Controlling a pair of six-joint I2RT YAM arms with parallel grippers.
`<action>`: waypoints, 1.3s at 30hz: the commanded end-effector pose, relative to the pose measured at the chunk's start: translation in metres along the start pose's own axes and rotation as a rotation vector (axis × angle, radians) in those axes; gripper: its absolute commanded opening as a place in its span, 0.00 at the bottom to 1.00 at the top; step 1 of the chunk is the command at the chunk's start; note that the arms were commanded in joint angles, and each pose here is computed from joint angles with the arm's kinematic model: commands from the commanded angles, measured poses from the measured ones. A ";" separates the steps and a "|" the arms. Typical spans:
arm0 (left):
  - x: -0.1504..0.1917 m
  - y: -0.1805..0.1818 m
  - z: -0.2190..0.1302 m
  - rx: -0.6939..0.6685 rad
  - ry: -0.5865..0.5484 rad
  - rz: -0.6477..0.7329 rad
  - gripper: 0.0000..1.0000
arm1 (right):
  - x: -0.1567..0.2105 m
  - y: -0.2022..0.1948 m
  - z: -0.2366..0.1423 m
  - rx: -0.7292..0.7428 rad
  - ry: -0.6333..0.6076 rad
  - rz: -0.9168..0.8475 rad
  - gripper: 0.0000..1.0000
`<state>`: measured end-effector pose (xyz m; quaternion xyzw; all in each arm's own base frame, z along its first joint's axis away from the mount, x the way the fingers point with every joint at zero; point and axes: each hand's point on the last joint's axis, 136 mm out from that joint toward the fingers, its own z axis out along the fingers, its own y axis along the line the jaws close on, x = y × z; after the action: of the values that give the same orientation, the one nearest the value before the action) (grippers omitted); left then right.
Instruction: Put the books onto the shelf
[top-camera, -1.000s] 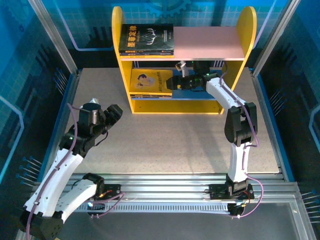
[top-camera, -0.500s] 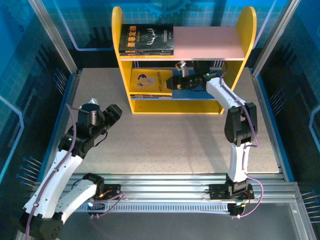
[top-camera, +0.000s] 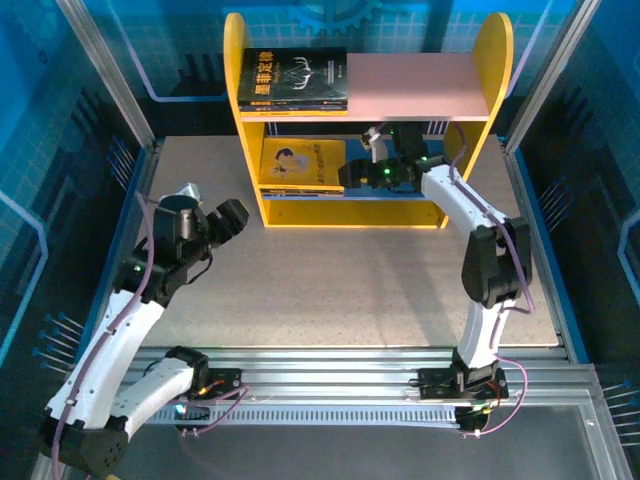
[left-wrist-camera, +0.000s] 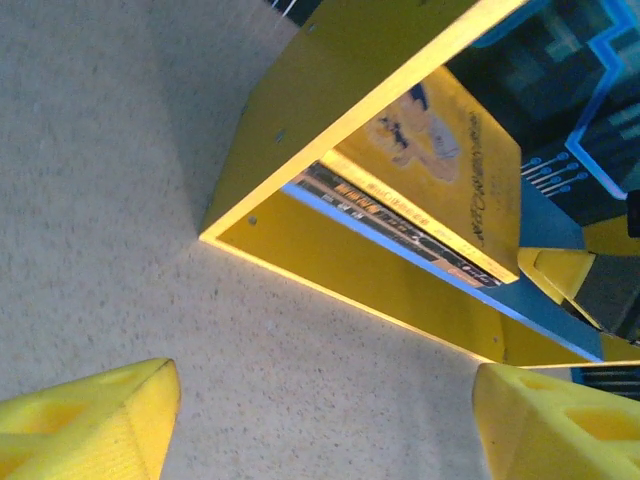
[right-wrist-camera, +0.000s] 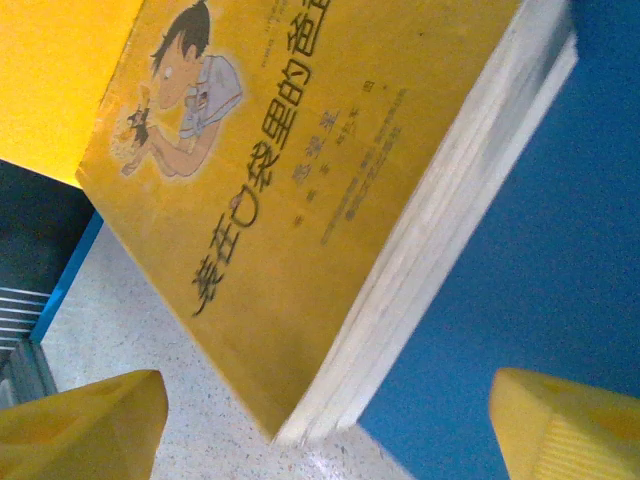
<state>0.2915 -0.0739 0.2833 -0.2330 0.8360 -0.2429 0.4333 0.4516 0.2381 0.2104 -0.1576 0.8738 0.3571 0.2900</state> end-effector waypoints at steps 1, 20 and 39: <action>-0.022 -0.020 -0.009 0.048 -0.050 0.129 0.80 | -0.004 0.007 -0.037 0.084 -0.072 -0.052 0.88; -0.075 -0.037 -0.027 -0.053 -0.149 0.376 0.99 | 0.059 0.021 -0.202 0.423 -0.327 -0.032 1.00; -0.088 -0.018 -0.005 -0.084 -0.144 0.288 0.99 | 0.064 -0.027 -0.287 0.718 -0.501 -0.005 1.00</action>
<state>0.3309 -0.0362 0.3541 -0.1534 0.8422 -0.1261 0.5012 0.2884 0.0253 0.3314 0.0289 0.8424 0.0892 0.5307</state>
